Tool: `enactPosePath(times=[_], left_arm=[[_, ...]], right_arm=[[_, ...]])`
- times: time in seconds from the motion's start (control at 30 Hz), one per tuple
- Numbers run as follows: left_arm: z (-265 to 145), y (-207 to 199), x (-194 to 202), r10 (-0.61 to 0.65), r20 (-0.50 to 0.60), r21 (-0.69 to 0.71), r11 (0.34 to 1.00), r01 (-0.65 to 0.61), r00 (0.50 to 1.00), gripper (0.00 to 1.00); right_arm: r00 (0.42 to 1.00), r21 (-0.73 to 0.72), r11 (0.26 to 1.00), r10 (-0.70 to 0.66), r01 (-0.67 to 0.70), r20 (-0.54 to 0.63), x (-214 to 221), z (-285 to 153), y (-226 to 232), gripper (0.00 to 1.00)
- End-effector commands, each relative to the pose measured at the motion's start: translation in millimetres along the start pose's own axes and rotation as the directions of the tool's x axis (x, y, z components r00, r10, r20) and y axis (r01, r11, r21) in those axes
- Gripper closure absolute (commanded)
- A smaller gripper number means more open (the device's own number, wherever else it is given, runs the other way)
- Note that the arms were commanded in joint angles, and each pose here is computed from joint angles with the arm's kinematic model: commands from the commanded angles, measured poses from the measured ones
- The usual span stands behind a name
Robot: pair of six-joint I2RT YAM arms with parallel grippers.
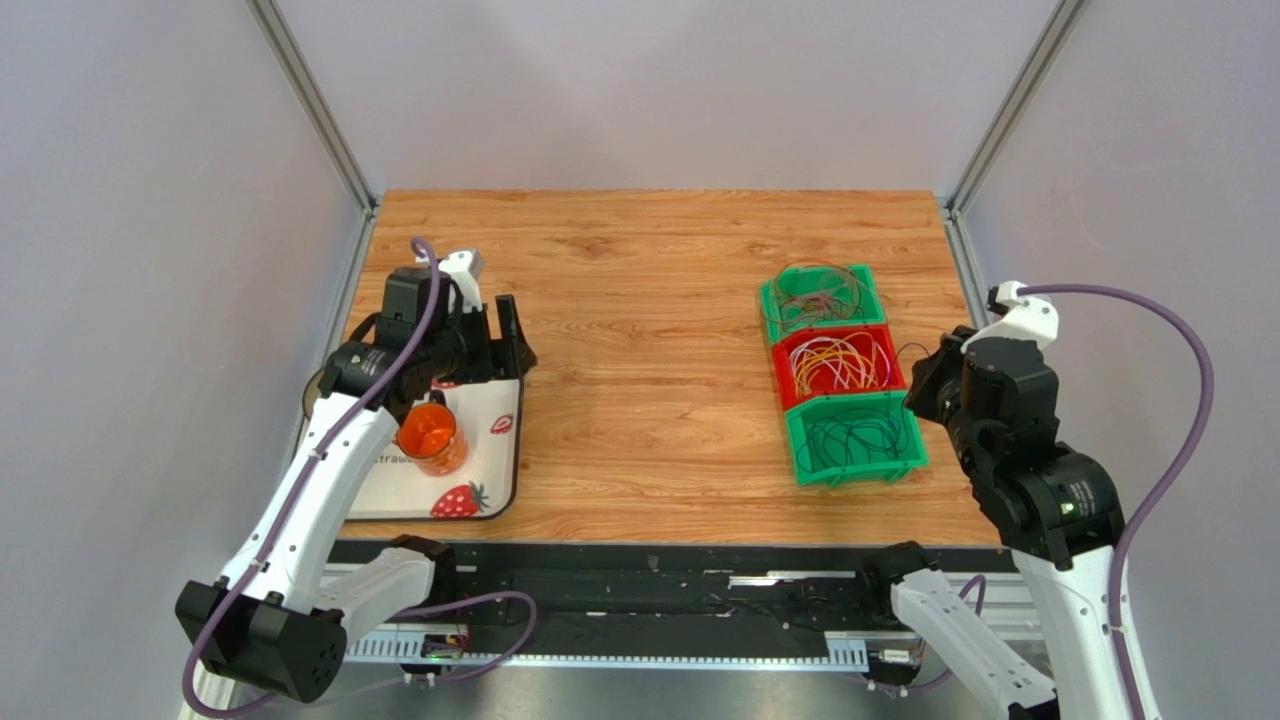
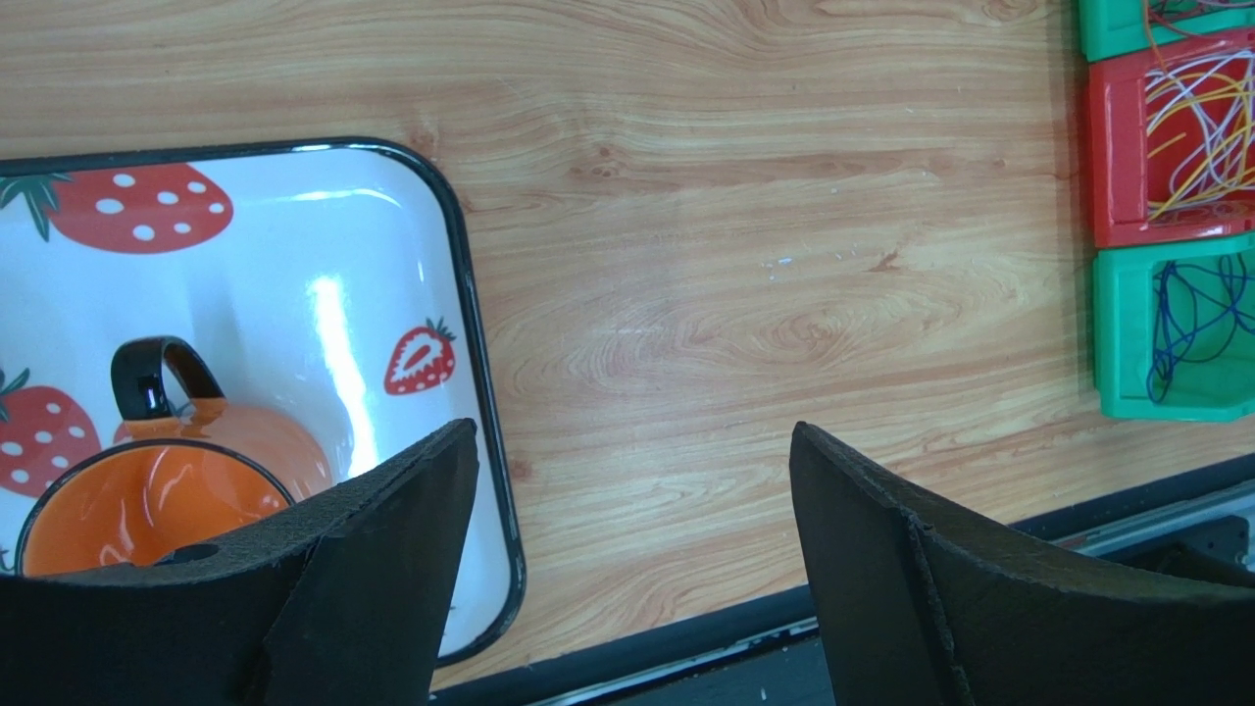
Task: Untangle the cables
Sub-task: Place the cable in the bin.
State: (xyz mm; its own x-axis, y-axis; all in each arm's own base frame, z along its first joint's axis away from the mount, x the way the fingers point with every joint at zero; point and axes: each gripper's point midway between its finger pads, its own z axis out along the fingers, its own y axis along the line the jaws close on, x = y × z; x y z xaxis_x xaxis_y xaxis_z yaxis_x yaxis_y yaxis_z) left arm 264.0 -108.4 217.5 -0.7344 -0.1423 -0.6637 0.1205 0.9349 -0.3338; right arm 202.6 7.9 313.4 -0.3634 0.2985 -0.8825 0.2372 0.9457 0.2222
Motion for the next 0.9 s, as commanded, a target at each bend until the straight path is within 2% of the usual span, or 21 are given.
enactPosePath(times=[0.0,0.13,0.3,0.33,0.47,0.73,0.87], left_arm=[[1,-1,-3,0.019,0.016,0.014,1.0,-0.02,1.0,0.15],[2,-2,-3,0.021,0.012,0.019,1.0,-0.021,1.0,0.15],[3,-3,-3,0.018,0.011,0.023,1.0,-0.018,1.0,0.15],[4,-4,-2,0.019,0.008,0.03,0.999,-0.019,1.0,0.15],[4,-6,-2,0.02,0.001,0.041,0.999,-0.02,1.0,0.15],[3,-9,-2,0.024,0.001,0.057,0.998,-0.024,1.0,0.15],[4,-10,-1,0.026,-0.004,0.063,0.998,-0.025,1.0,0.16]], right_arm=[[1.0,0.006,1.0,0.014,-0.014,-0.014,12,14,2,1.0],[0.998,0.021,1.0,0.014,-0.013,-0.059,31,31,3,1.0],[0.987,0.043,0.997,0.076,-0.07,-0.145,57,55,11,1.0],[0.981,0.067,0.995,0.082,-0.071,-0.177,67,63,11,1.0],[0.973,0.159,0.981,0.137,-0.108,-0.184,86,81,1,1.0],[0.956,0.313,0.921,0.275,-0.231,-0.104,115,101,-25,1.0],[0.938,0.385,0.867,0.348,-0.316,-0.013,120,103,-41,1.0]])
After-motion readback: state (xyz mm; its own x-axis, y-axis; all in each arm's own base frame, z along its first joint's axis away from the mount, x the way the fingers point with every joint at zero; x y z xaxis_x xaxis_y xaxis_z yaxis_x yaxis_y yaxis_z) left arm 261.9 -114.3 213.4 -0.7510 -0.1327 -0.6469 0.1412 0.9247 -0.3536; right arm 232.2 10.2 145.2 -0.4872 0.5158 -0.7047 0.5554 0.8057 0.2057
